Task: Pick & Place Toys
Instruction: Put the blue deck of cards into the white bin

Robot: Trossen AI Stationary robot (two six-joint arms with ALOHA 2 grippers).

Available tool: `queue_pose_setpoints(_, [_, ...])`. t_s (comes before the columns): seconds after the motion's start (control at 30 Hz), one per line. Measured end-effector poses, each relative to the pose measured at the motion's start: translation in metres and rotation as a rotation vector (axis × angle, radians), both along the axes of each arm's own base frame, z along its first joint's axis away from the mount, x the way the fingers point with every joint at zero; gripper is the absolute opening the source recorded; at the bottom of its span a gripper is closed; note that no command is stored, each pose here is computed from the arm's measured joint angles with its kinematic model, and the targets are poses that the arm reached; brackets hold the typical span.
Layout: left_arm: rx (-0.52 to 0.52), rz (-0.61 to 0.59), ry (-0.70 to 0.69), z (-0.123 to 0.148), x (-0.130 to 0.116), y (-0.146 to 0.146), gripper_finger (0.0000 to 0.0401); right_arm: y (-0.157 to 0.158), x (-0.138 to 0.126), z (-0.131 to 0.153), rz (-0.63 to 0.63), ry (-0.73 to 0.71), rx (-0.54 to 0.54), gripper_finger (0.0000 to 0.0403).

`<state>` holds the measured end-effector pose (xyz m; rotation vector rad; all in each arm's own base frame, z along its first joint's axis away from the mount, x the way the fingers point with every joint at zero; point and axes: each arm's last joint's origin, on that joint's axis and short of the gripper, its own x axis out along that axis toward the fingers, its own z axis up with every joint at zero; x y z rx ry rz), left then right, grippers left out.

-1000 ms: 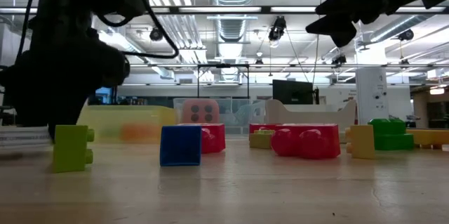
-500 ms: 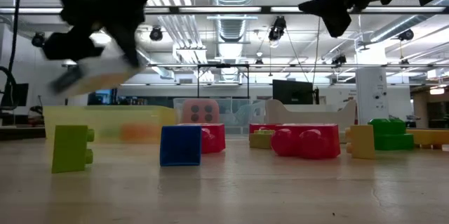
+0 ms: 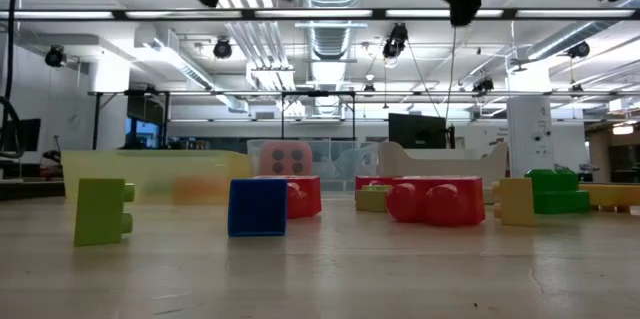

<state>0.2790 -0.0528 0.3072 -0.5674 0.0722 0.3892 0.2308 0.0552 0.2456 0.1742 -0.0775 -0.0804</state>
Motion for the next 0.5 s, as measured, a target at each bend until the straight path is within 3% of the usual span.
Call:
queue_pose_setpoints(0.13, [-0.023, -0.041, -0.120, 0.012, 0.006, 0.016, 0.0291, 0.019, 0.007, 0.004, -0.115, 0.012, -0.333, 0.0230])
queue_pose_setpoints(0.23, [-0.066, -0.061, -0.208, 0.020, 0.008, 0.030, 0.0291, 0.032, 0.019, 0.010, -0.254, 0.065, -0.517, 0.0230])
queue_pose_setpoints(0.37, [-0.087, -0.087, -0.295, 0.027, 0.010, 0.044, 0.0291, 0.044, 0.046, 0.020, -0.431, 0.124, -0.635, 0.0230])
queue_pose_setpoints(0.5, [-0.097, -0.089, -0.334, 0.030, 0.010, 0.050, 0.0291, 0.055, 0.071, 0.029, -0.513, 0.092, -0.669, 0.0230])
